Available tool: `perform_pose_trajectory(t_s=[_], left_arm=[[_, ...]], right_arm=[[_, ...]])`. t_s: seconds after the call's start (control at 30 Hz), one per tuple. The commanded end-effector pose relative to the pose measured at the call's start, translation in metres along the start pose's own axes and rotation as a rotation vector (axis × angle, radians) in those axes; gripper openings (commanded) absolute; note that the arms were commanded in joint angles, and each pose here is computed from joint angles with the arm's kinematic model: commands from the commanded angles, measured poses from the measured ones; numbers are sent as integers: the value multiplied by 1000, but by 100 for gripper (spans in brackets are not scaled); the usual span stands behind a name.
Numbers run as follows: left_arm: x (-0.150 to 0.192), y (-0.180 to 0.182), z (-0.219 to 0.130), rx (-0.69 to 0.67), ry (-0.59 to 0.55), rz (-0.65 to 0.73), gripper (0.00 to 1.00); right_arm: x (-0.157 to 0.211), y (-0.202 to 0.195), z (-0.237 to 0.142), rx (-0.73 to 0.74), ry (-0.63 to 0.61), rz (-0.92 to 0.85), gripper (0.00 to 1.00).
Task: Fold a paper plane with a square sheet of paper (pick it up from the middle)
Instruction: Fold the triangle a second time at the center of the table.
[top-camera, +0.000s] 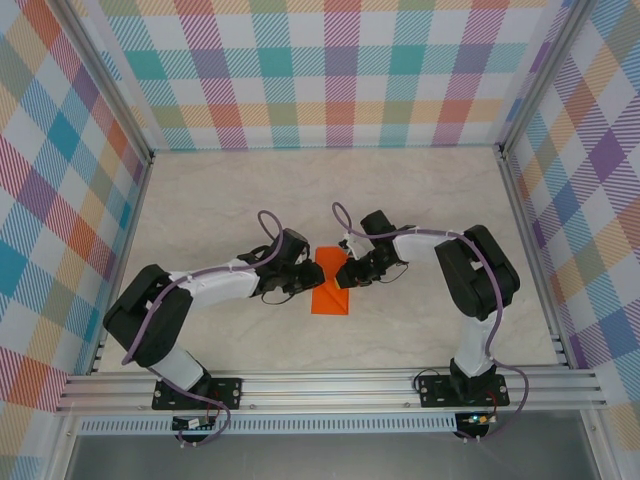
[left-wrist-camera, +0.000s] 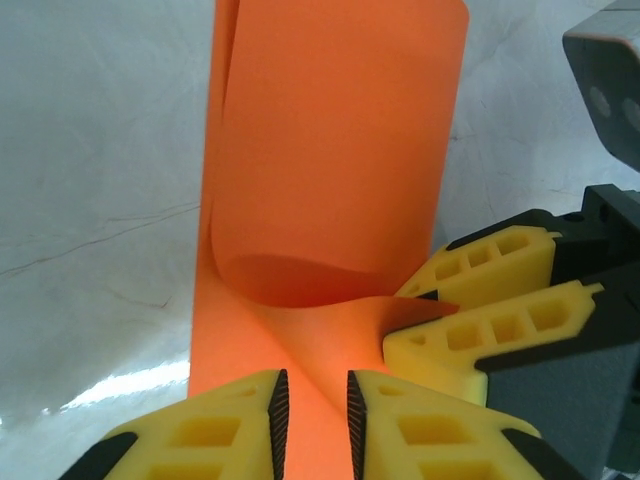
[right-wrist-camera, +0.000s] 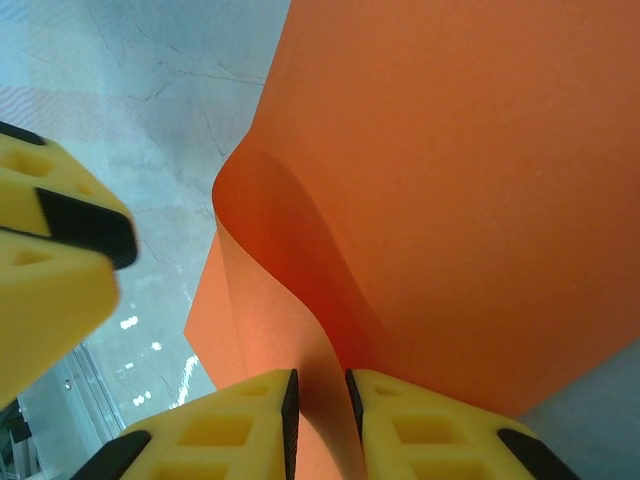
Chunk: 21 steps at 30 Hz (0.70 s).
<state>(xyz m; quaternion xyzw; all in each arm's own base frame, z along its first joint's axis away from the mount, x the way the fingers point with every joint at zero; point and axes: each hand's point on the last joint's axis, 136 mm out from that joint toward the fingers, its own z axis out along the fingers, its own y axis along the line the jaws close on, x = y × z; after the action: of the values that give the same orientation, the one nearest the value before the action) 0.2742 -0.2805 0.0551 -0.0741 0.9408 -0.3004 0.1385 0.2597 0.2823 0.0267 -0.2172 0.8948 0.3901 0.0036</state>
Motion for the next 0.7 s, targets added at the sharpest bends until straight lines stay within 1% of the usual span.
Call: perform_pose_trajectory(t_s=[0.0,0.27,0.53,0.67], left_arm=[[-2,-23,8,71,5,-11,22],[-3,-23,26,77,11,-42,20],[-4,-12,31,39,-7,-68,19],[-5,-11,29,33,-14,-65,19]], right_arm=[[-2,9,-6,-47,-12,-21,22],[-2,10,-6,-61,-13,-14,24],[1,19,-20,-94,-47,0,34],[7,22,-22,-129,-54,23,37]])
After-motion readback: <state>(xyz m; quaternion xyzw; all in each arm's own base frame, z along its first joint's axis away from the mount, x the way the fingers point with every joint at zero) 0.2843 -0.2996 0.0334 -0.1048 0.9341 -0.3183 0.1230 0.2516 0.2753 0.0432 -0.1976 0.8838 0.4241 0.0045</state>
